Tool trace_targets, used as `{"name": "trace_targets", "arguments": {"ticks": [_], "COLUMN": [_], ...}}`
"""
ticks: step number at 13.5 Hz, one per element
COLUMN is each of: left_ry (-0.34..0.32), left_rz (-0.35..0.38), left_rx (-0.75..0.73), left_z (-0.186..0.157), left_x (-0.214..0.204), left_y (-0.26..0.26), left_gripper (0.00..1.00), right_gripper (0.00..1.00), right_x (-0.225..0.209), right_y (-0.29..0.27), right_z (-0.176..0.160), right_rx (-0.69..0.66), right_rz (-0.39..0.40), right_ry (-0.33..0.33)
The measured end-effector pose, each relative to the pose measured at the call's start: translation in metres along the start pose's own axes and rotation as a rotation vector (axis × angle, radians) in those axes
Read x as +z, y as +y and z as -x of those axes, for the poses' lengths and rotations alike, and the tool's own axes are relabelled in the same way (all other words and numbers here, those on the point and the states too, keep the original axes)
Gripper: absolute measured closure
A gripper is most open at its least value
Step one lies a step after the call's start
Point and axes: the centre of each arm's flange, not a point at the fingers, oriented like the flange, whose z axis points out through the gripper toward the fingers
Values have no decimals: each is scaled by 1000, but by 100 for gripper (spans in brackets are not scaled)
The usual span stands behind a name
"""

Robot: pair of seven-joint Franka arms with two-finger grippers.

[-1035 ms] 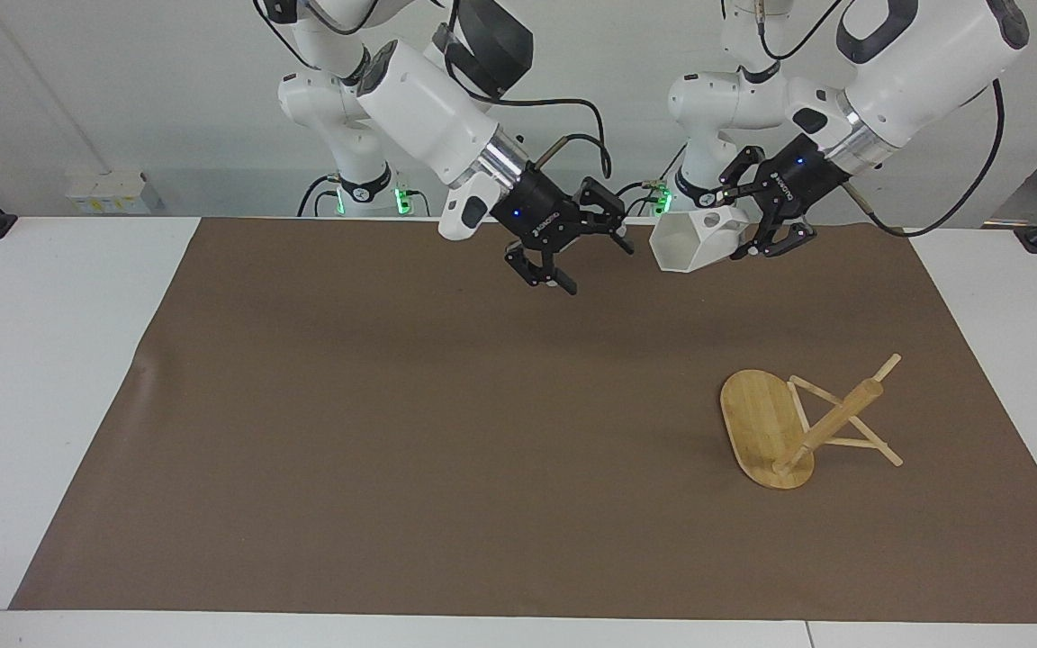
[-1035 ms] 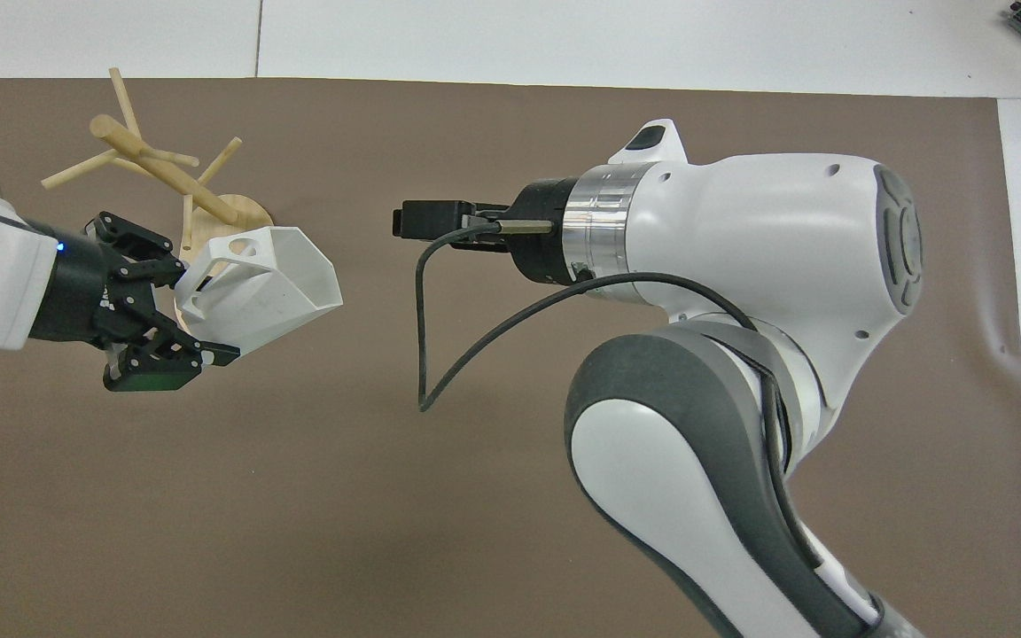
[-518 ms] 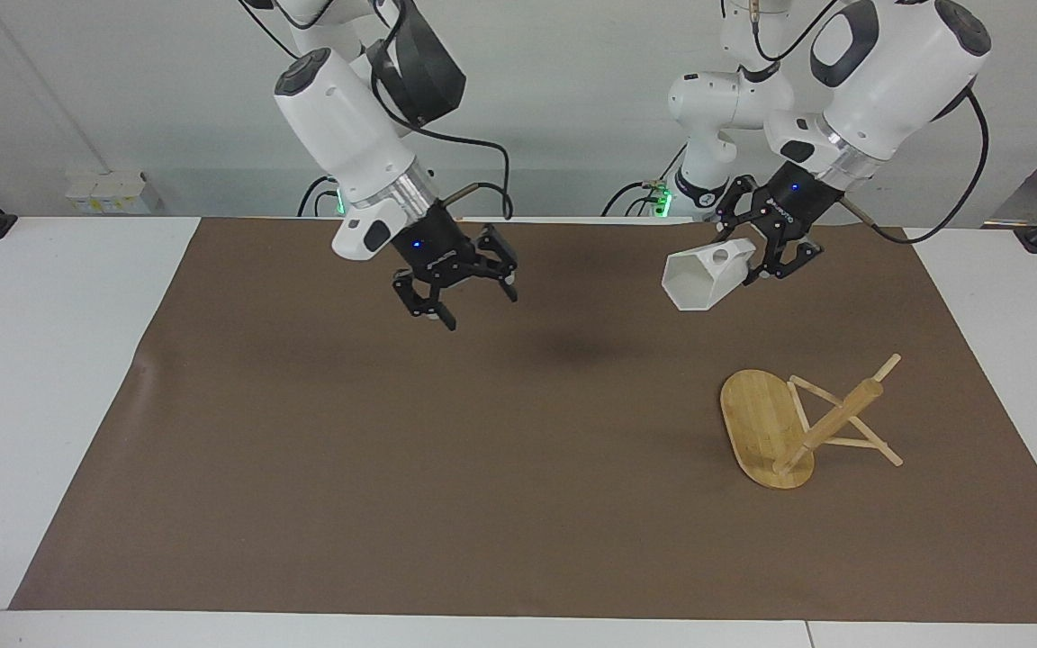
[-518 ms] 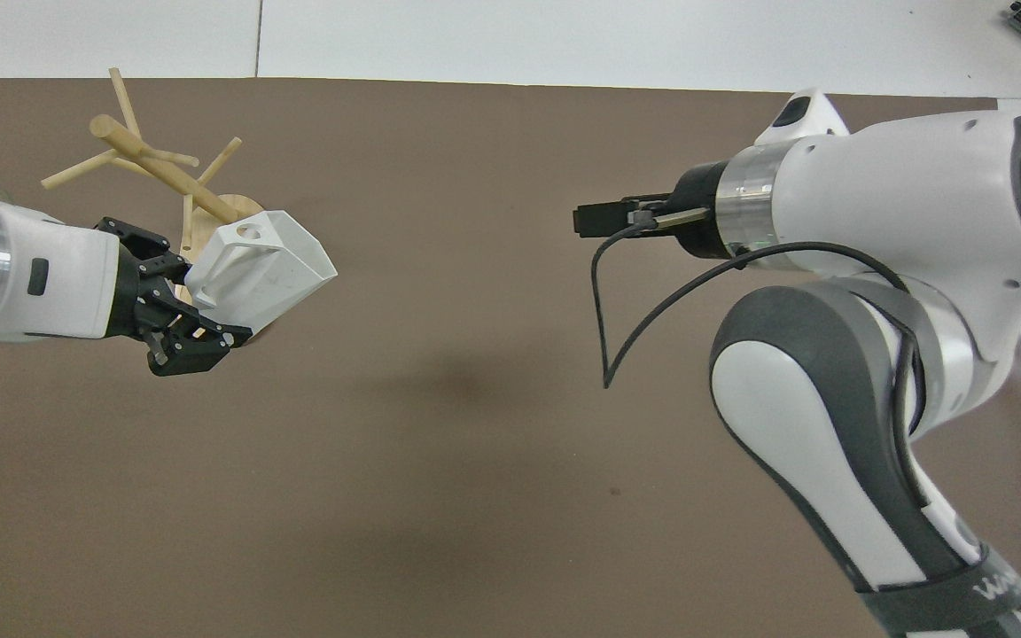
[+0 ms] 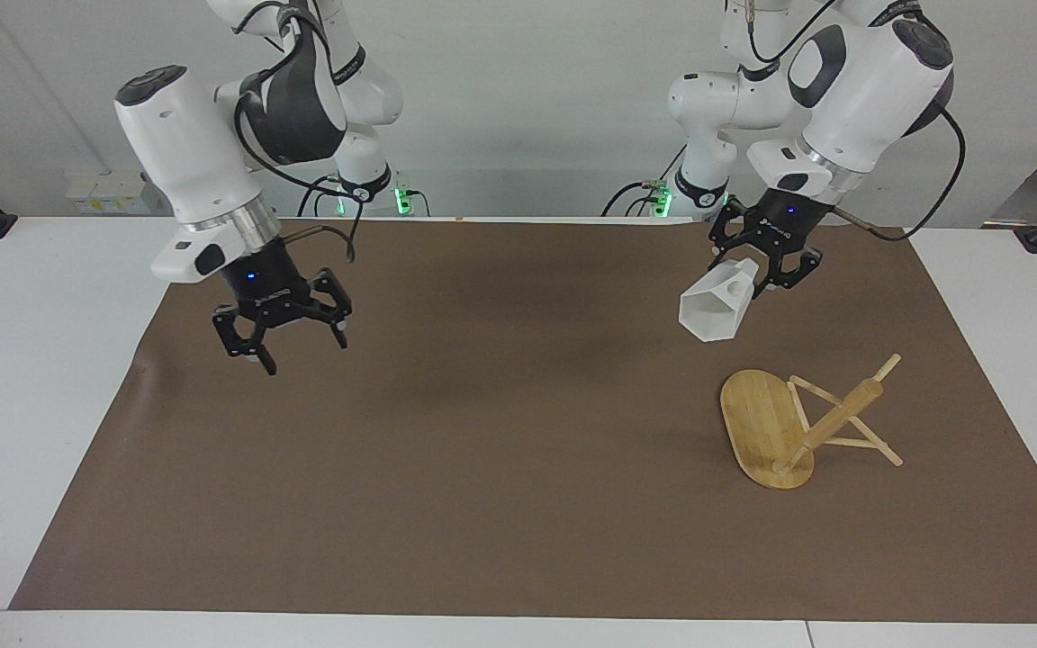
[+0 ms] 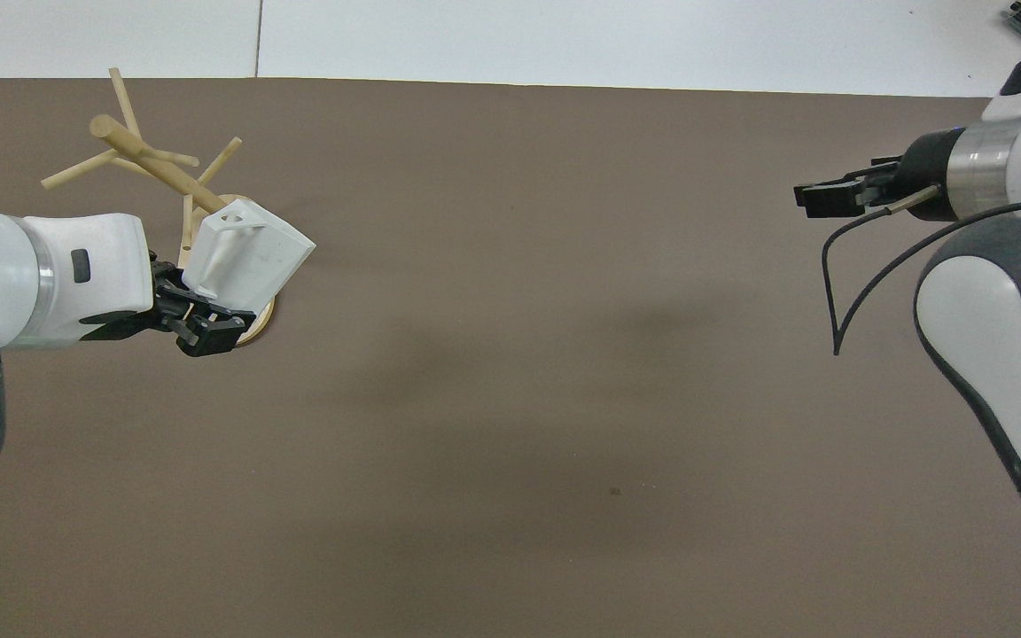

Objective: Hang cup on rack
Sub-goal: 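Lift the cup with the left gripper while the right gripper withdraws, then move the cup with the left gripper over the mug tree pegs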

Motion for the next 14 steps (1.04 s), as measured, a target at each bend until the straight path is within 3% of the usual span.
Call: {"name": "trace_targets", "arguments": {"ticks": [2,7,14], "left_ry": [-7,-13,40], "left_rz": [-25,-78,-96], "left_rx": [-46,-158,-314], "left_z": [-5,-22,-33], "left_x": [20,68,61], "left_y": [-6,-13,-22], "left_gripper": [31,31,31], "right_gripper": [0,0,0], "right_x": [4,-2,-38], "right_y": [13,19,10], "right_z": [9,30,24], "right_rx": [-10,192,189], "right_rz": [72,119,141], "right_ry": [-45,-194,-270]}}
